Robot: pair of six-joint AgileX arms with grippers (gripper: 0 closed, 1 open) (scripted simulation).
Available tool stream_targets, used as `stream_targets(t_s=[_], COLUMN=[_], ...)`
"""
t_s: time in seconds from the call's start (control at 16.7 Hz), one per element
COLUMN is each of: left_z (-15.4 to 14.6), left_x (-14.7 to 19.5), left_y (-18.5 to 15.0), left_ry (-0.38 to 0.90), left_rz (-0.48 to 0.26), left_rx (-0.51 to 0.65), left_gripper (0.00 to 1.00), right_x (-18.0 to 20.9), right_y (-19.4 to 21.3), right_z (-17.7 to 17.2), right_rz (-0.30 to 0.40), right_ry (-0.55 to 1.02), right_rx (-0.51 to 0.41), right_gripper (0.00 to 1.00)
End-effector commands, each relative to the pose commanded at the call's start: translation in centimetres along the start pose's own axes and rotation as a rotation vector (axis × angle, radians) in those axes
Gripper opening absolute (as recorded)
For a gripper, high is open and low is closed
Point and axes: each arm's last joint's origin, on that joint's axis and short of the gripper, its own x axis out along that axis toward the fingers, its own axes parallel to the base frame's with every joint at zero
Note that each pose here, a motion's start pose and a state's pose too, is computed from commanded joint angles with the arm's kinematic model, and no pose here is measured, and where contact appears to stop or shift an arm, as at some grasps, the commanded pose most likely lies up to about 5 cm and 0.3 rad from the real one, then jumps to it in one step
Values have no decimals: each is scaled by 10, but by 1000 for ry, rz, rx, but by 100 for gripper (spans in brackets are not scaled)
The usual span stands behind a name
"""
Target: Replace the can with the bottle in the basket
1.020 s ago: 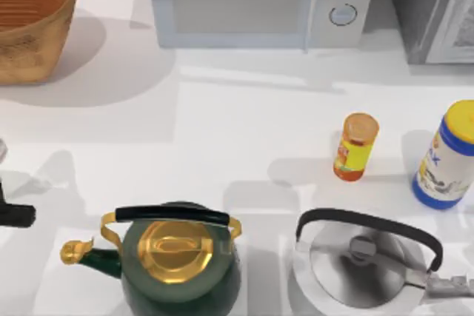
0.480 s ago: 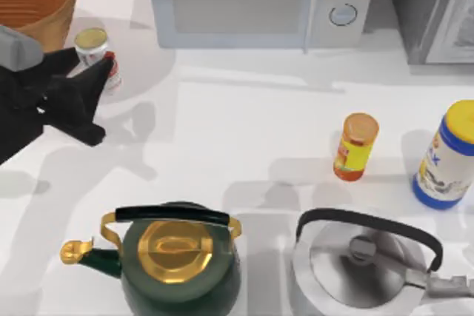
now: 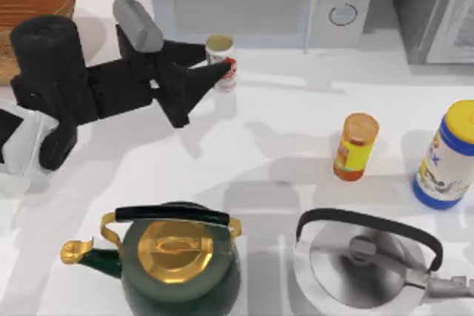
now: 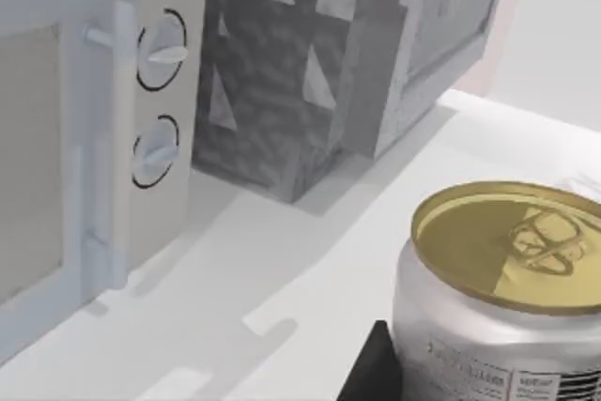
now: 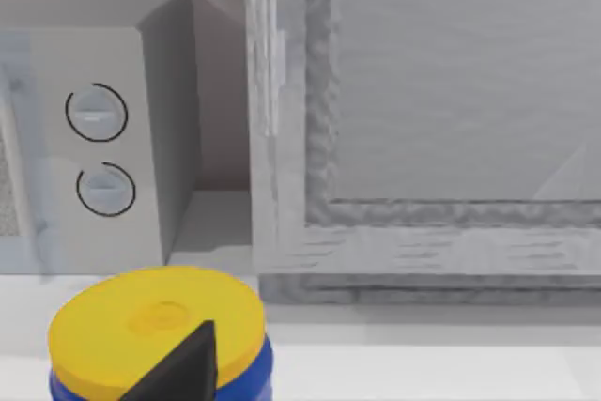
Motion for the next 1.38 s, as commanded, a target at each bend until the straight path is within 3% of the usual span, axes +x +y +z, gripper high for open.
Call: stream_targets(t_s=[0.3,0.54,0.72,1.02,1.38], left_z=[-66,-106,-118,-118,-118], left_x=[57,81,88,88,88], left_y=[26,31,31,31,31], left_ry=[-16,-37,-46,-46,-46], left_rz=[-266,-407,-452,-452,-452], left_rx=[75,141,167,167,167], left_gripper=[0,0,0,0,45], right_x=[0,0,0,0,0], right_y=[0,0,0,0,0], right_z=[0,0,0,0,0], right_rz=[0,0,0,0,0], right_ry=[0,0,0,0,0], right_rx=[0,0,0,0,0], right_gripper=[100,100,100,100,100])
